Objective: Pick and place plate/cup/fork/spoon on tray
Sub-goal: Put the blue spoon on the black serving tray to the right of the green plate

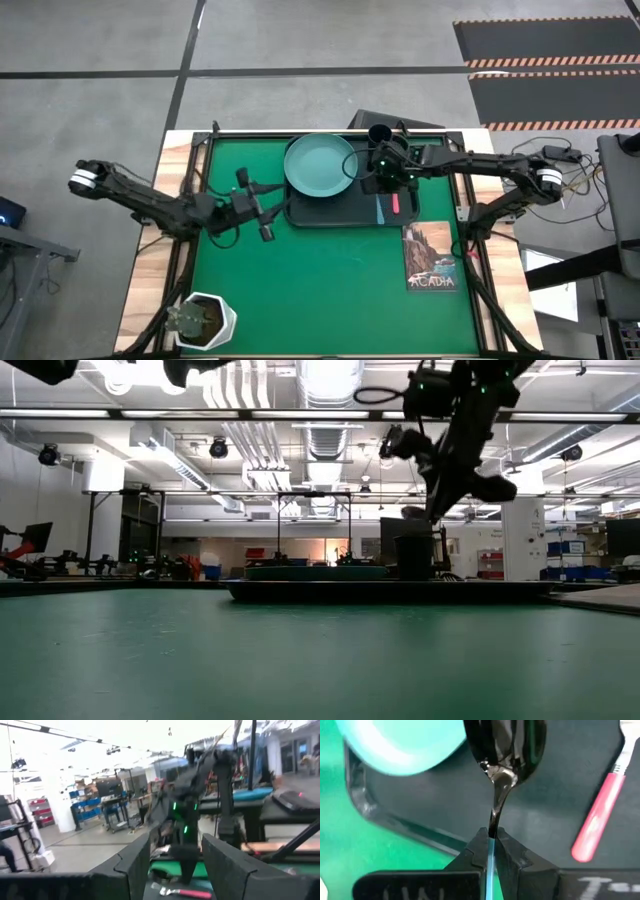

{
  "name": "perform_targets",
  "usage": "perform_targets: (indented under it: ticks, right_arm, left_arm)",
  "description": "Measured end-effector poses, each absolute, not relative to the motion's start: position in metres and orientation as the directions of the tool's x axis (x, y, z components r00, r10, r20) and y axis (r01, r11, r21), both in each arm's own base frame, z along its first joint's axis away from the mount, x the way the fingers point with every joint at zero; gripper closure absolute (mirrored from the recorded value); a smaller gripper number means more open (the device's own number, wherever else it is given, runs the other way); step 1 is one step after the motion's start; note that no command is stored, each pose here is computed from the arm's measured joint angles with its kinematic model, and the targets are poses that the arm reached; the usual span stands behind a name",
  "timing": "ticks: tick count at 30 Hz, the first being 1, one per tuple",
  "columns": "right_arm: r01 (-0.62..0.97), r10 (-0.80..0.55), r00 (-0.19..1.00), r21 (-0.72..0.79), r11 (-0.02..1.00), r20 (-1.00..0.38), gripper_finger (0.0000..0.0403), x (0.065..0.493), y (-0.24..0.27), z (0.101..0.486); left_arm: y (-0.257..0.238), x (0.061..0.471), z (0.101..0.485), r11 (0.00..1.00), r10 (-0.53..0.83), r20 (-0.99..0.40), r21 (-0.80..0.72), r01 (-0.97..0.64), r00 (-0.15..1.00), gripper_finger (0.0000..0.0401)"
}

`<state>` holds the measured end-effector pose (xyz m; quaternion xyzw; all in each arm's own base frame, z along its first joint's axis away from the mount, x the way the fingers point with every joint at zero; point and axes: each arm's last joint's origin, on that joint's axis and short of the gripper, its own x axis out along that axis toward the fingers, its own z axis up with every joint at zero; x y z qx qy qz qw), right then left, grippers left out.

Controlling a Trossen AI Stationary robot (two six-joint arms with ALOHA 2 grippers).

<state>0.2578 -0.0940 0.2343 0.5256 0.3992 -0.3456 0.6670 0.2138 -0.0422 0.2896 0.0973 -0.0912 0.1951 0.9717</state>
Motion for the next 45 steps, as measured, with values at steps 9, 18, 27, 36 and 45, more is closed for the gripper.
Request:
perform_targets:
  ticks: [9,18,27,36,45]
  right_arm:
    - [0.888,-0.062,0.459,0.455,0.069,-0.886,0.0392,0.251,-0.113,0.191]
    - [0.884,-0.030,0.467,0.465,0.045,-0.884,0.0392,0.252,-0.140,0.168]
    - [0.911,0.008,0.405,0.404,0.082,-0.914,0.0392,0.256,-0.143,0.148]
    - [0.908,0.001,0.407,0.405,0.102,-0.913,0.0388,0.266,-0.149,0.148]
    - [0.922,-0.007,0.378,0.376,0.097,-0.926,0.0348,0.267,-0.150,0.142]
  left_arm:
    - [-0.042,0.187,0.301,0.927,0.298,0.298,0.138,-0.350,0.907,0.0241]
    - [-0.040,0.178,0.306,0.920,0.287,0.328,0.168,-0.355,0.900,0.0241]
    - [-0.039,0.178,0.306,0.920,0.287,0.331,0.167,-0.355,0.899,0.0241]
    - [-0.040,0.178,0.306,0.920,0.287,0.330,0.168,-0.355,0.899,0.0241]
    - [-0.040,0.178,0.306,0.920,0.287,0.330,0.167,-0.354,0.899,0.0241]
